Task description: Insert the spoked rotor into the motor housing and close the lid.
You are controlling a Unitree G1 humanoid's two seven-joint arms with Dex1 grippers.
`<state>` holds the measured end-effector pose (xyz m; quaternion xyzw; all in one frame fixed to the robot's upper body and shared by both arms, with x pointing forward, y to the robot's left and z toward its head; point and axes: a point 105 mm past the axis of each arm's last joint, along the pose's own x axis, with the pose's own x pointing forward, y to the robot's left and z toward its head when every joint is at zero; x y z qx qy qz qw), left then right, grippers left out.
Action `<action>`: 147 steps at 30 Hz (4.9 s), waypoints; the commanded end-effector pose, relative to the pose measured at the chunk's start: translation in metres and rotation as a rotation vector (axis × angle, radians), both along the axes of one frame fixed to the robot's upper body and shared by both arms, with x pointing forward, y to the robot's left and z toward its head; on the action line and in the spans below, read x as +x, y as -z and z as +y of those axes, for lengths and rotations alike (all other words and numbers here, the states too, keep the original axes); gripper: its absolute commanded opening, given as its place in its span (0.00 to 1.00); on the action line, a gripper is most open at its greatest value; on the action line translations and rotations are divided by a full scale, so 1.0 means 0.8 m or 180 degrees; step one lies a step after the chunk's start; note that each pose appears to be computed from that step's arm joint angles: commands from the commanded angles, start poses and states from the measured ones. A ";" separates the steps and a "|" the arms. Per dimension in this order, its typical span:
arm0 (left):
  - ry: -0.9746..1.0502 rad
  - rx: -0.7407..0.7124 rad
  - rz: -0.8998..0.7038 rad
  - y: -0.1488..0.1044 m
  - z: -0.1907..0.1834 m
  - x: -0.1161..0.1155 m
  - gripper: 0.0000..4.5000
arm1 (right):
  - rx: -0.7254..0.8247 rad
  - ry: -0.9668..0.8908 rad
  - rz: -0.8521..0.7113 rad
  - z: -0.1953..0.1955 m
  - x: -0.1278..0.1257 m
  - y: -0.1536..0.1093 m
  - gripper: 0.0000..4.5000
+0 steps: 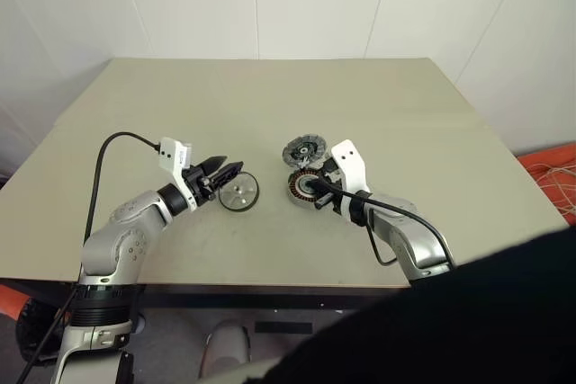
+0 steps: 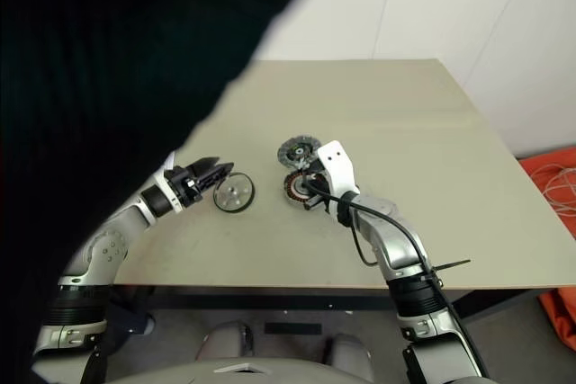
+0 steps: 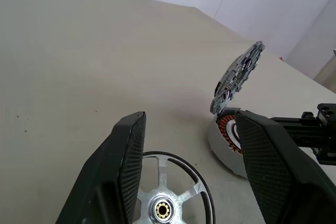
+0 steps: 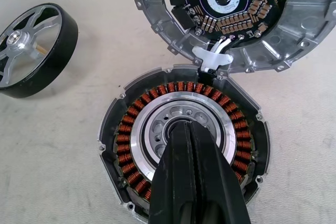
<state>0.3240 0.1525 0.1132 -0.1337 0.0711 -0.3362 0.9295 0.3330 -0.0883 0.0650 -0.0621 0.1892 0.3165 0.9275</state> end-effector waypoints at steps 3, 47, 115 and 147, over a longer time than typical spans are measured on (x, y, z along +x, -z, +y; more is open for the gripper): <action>0.0045 -0.0002 -0.0166 -0.016 -0.003 0.001 0.64 | 0.0126 -0.0081 -0.0368 0.010 0.008 -0.052 0.00; 0.0435 -0.0117 0.0724 -0.036 0.051 -0.041 0.64 | 0.0297 0.0321 -0.0328 -0.065 -0.013 -0.072 0.00; 0.0229 -0.0971 0.2110 0.086 -0.001 -0.003 0.99 | 0.0729 -0.0417 -0.0216 -0.041 -0.043 -0.084 0.00; 0.0564 -0.1124 0.1820 0.052 -0.032 -0.011 0.59 | 0.0692 -0.0412 -0.0219 -0.038 -0.043 -0.081 0.00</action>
